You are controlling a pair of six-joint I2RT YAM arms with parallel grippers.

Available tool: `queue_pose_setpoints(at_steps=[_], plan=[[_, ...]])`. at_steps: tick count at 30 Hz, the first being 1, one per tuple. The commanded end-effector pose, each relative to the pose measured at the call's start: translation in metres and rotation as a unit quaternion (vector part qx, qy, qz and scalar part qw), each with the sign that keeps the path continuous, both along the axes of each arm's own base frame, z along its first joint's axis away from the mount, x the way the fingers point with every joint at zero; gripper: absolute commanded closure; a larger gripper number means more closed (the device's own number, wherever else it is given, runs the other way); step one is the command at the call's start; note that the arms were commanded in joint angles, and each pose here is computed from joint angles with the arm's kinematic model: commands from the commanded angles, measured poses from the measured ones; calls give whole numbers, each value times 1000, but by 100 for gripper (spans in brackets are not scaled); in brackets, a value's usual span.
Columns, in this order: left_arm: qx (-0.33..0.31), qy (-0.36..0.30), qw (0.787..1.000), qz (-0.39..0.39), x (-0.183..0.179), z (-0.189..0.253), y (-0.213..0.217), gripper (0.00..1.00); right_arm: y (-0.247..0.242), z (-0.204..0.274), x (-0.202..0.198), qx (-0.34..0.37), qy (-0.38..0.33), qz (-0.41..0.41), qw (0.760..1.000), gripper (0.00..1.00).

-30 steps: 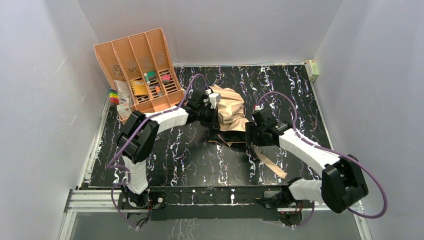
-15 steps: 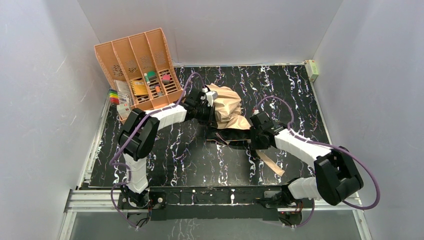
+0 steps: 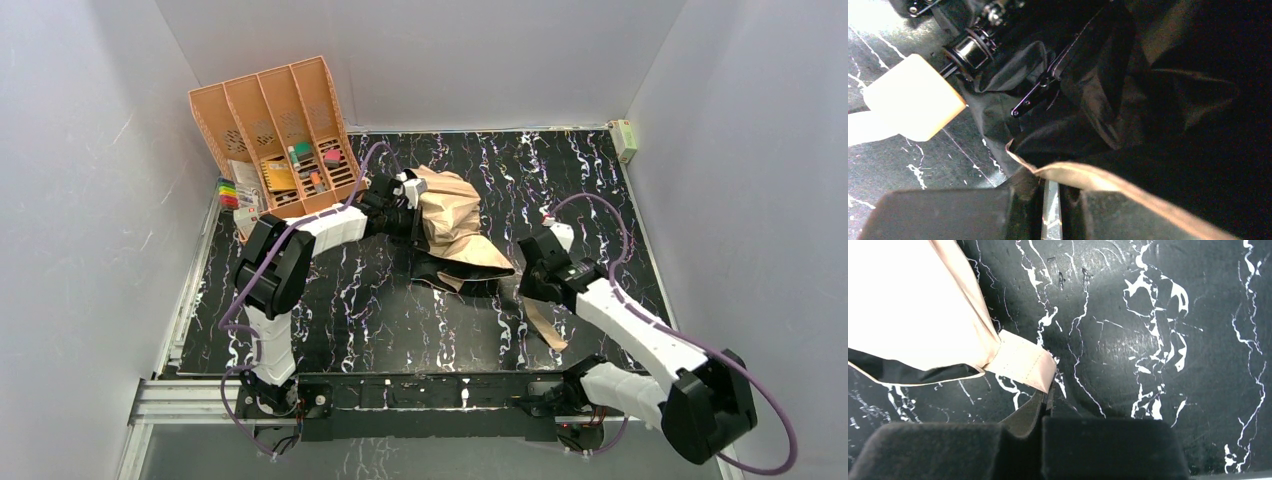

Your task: Put away the umbrella

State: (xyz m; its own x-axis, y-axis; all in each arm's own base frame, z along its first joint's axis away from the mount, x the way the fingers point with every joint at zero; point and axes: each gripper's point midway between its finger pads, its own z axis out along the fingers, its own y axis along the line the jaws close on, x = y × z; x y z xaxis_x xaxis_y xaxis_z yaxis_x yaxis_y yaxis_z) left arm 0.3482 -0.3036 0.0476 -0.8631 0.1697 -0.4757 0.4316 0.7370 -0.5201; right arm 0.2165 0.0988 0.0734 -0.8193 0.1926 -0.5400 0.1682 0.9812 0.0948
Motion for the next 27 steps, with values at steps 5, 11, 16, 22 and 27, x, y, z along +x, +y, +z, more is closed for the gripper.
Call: queue_pose_setpoints(at_steps=[5,11,16,22,27], plan=[[25,7,999,42,17,-1,24,100,-13,28,-22,34,-2,-71,997,100],[32,9,998,46,19,-6,28,100,-8,26,-37,74,19,-100,992,100],[36,14,998,45,17,-11,30,100,-5,28,-45,99,23,-107,989,100],[44,17,998,48,16,-17,33,100,-9,35,-56,104,33,-121,987,100],[44,23,998,44,12,-20,33,100,-15,54,-53,100,10,-124,987,100]])
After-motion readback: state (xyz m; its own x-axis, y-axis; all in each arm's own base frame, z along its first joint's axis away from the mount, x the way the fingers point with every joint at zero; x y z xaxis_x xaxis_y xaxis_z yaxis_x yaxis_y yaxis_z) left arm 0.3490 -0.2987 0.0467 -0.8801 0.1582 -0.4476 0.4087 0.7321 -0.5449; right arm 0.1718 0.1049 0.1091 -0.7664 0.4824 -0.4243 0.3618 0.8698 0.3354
